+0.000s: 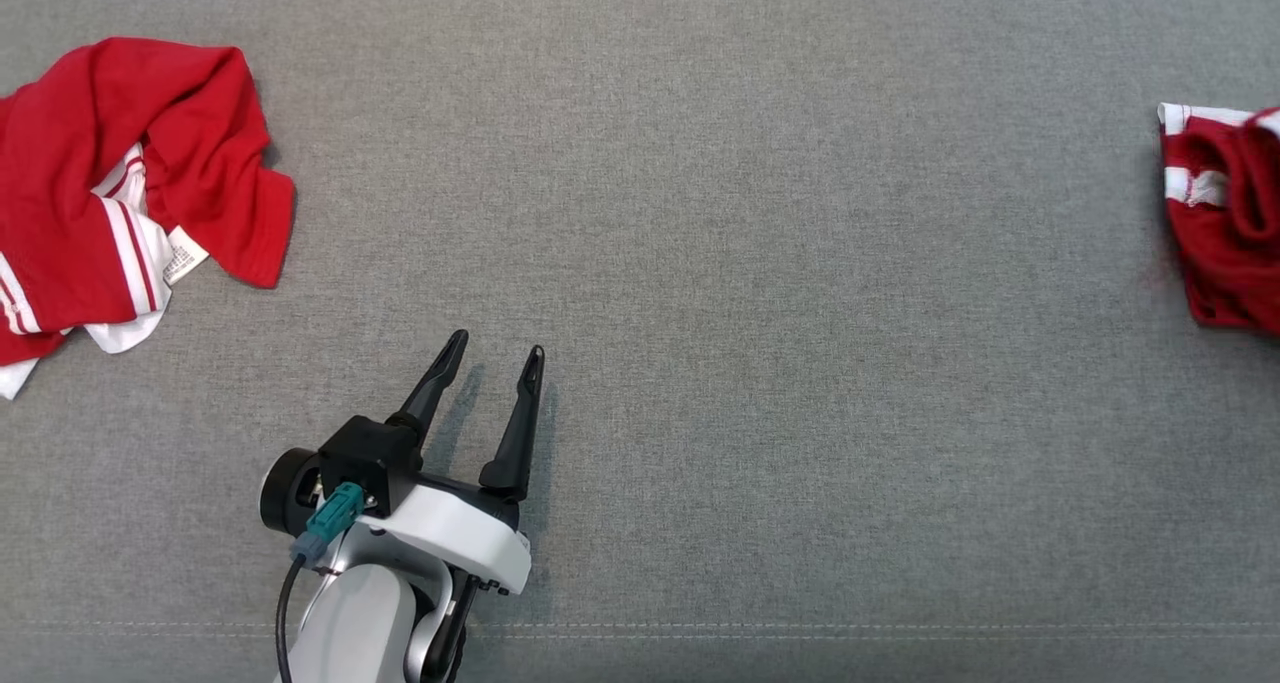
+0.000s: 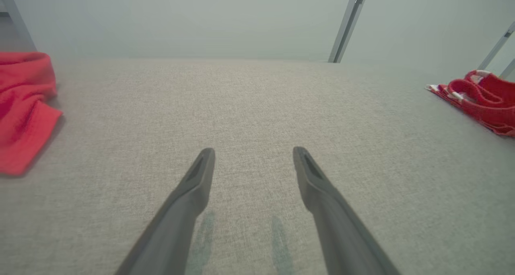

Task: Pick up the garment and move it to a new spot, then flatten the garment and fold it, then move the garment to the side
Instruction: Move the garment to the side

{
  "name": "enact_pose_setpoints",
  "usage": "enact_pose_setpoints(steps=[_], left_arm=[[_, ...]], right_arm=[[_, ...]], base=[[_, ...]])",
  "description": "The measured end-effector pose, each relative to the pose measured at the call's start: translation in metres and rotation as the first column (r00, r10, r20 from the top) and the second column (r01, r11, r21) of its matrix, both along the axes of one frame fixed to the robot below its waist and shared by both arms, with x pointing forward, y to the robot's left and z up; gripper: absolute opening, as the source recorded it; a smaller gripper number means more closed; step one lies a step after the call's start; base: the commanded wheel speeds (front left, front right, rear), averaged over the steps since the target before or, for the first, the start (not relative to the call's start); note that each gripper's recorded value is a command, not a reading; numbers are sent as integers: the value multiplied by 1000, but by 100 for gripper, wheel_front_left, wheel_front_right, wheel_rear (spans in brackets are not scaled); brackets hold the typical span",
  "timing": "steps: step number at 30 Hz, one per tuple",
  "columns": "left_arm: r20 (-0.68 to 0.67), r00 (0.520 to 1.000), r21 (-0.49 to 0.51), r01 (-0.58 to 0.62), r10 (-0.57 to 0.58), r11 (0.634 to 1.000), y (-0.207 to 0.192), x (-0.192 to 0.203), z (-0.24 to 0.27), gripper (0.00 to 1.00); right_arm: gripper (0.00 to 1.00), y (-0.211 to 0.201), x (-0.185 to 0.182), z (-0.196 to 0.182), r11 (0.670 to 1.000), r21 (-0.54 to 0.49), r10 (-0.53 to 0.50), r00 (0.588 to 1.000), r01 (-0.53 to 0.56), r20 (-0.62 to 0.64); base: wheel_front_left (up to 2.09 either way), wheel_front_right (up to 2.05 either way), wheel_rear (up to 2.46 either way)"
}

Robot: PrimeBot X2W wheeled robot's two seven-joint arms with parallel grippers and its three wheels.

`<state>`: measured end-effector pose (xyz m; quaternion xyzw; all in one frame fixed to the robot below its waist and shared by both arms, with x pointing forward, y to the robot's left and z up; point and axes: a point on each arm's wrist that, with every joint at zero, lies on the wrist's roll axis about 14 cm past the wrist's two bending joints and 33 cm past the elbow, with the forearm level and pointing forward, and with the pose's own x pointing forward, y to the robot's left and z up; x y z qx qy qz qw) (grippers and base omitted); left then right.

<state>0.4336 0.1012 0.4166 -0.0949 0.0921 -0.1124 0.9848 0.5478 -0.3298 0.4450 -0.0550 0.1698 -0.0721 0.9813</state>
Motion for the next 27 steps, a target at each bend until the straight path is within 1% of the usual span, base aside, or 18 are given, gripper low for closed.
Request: enact_pose_setpoints(steps=[6, 9, 12, 13, 17, 23, 27], left_arm=[[23, 1000, 0, -4, 4, 1000, 0, -1, 10, 100], [39, 999, -1, -2, 2, 1000, -2, -1, 17, 100], [58, 998, -9, 2, -2, 1000, -4, -2, 25, 100], [70, 998, -8, 6, -5, 1000, -6, -3, 30, 100], [83, 997, -8, -2, 3, 1000, -5, -10, 37, 100], [108, 994, -10, -29, 29, 1000, 2, -21, 49, 100], [106, 991, -4, -80, 80, 997, 16, -31, 50, 100]], right_arm=[[100, -26, -5, 30, 998, -9, -63, 995, 64, 74], [100, -21, -4, 52, 999, -11, -43, 987, 45, 153], [100, -4, -7, 69, 1000, -10, -2, 974, 5, 229], [100, 12, -11, 79, 1000, -8, 31, 960, -30, 278], [100, 45, -26, 94, 996, -7, 91, 929, -94, 358], [100, 84, -59, 93, 987, 28, 134, 902, -159, 411], [100, 108, -77, 86, 979, 56, 157, 894, -198, 419]], base=[[0, 0, 0], [0, 0, 0], [0, 0, 0], [0, 0, 0], [0, 0, 0], [0, 0, 0], [0, 0, 0]])
